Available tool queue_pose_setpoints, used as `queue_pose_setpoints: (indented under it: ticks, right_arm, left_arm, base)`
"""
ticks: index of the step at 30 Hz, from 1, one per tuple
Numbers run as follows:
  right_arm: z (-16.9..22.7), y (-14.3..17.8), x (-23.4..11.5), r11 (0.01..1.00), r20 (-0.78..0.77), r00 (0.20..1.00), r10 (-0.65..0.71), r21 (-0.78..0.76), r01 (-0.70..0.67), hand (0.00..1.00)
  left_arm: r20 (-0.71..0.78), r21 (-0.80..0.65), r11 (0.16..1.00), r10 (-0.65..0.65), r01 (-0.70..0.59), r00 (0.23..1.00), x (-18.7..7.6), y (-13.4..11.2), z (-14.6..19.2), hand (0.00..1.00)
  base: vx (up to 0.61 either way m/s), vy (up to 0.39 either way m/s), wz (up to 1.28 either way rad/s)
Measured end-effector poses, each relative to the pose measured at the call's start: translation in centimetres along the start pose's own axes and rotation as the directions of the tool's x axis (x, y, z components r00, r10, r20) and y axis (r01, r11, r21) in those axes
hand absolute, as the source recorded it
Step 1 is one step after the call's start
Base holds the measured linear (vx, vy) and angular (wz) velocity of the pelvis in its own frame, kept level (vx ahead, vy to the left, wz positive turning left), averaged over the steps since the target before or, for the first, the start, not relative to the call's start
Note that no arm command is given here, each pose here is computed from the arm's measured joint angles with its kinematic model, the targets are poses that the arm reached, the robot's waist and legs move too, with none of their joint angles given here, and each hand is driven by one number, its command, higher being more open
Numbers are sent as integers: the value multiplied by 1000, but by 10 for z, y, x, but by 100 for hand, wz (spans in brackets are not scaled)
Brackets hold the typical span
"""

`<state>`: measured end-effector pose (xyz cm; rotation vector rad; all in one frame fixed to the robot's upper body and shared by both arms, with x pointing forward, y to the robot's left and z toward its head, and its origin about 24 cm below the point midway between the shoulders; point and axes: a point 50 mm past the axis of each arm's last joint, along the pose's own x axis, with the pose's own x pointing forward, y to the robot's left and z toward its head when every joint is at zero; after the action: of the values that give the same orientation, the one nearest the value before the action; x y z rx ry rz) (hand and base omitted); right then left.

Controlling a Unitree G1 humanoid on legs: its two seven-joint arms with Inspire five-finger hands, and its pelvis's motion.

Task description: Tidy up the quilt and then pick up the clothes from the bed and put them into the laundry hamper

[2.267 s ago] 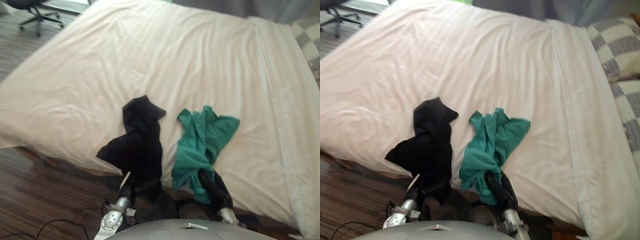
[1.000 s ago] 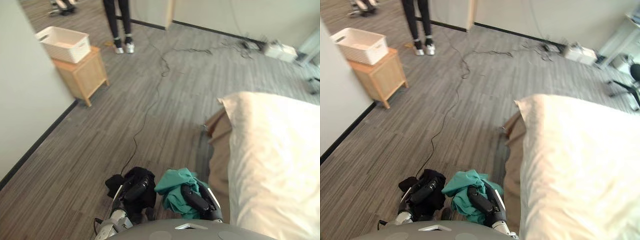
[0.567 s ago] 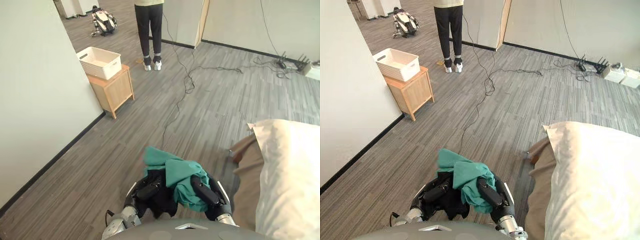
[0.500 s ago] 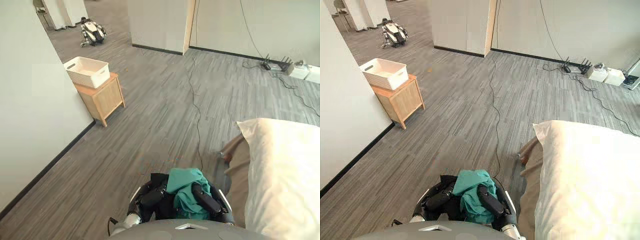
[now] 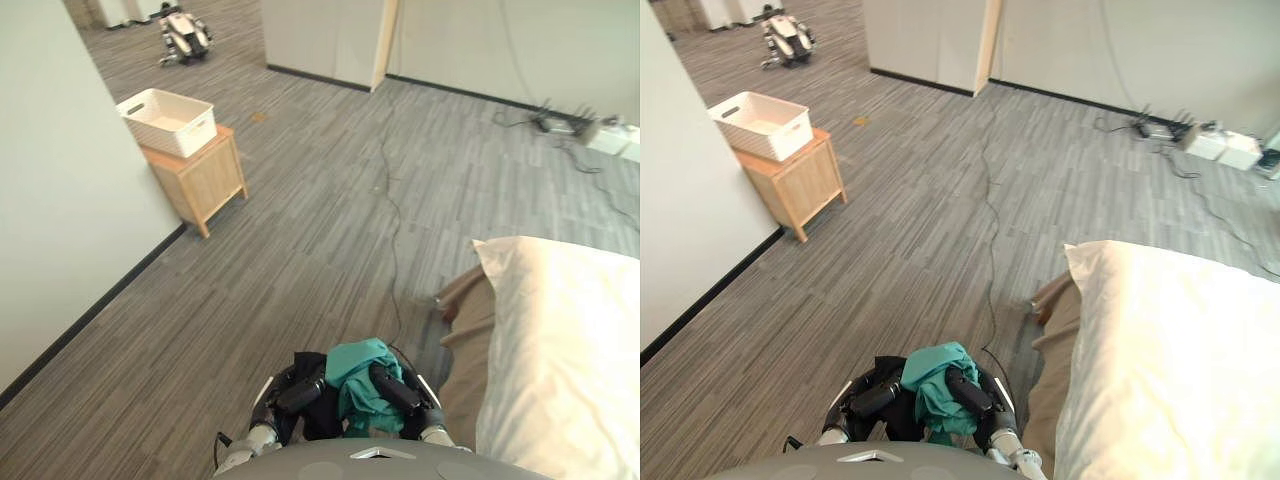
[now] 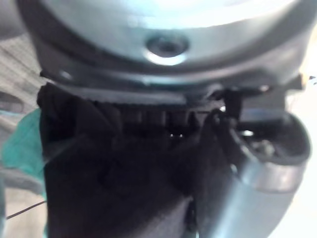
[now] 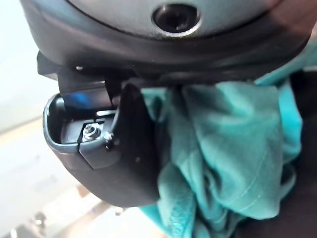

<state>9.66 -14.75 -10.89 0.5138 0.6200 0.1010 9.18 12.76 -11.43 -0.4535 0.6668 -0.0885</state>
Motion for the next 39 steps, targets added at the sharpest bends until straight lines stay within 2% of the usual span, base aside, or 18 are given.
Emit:
queue_pose_setpoints:
  ticks: [3, 7, 11, 15, 18, 19, 23, 28, 31, 35, 37, 39]
  right_arm:
    - [24, -7, 14, 998, 53, 999, -10, -55, 13, 0]
    - [50, -15, 25, 989, 108, 994, -33, -139, 48, 0]
    - [56, -9, 34, 983, 120, 992, -37, -173, 58, 0]
    - [42, -18, 33, 980, 40, 995, -90, -175, 96, 0]
    - [37, -13, 35, 977, 15, 996, -84, -197, 85, 0]
    - [36, -11, 36, 977, 14, 996, -83, -197, 84, 0]
    - [28, 1, 39, 983, 2, 997, -72, -171, 71, 0]
    - [36, -2, 34, 980, 48, 993, -105, -165, 111, 0]
    - [38, 1, 35, 985, 66, 993, -100, -136, 109, 0]
    - [31, 8, 32, 990, 69, 993, -100, -94, 106, 0]
    - [48, 1, 33, 985, 111, 988, -103, -125, 117, 0]
    - [61, 0, 38, 985, 152, 982, -107, -121, 126, 0]
  left_arm:
    - [143, 26, 999, 39, -43, 989, 11, 1, 29, 0]
    - [170, 27, 989, 136, -143, 976, 12, 13, 38, 0]
    - [183, 13, 969, 240, -247, 953, 8, 34, 46, 0]
    - [103, -6, 960, 278, -279, 955, 4, 39, 28, 0]
    - [67, -6, 958, 288, -288, 955, -1, 41, 18, 0]
    - [63, 0, 958, 285, -286, 956, -1, 41, 17, 0]
    - [49, 185, 956, 224, -229, 973, 0, 40, 20, 0]
    - [53, 311, 948, 52, -66, 997, 17, 6, 32, 0]
    - [69, 324, 945, 22, -43, 997, 24, 0, 40, 0]
    - [36, 325, 942, 79, -87, 996, 12, 16, 32, 0]
    - [-17, 253, 963, 104, -97, 994, 10, 12, 14, 0]
    - [-26, 234, 968, 104, -95, 994, 10, 8, 9, 0]
  base:
    - [16, -52, 73]
    - [37, 60, 34]
    - [80, 130, 29]
    - [117, 156, 24]
    - [234, 173, 1]
    - [300, 103, 14]
    - [314, 27, 9]
    - [322, -71, 66]
    - [333, -184, 45]
    - [436, -409, 21]
    - [611, -540, -14]
    - [527, -503, -43]
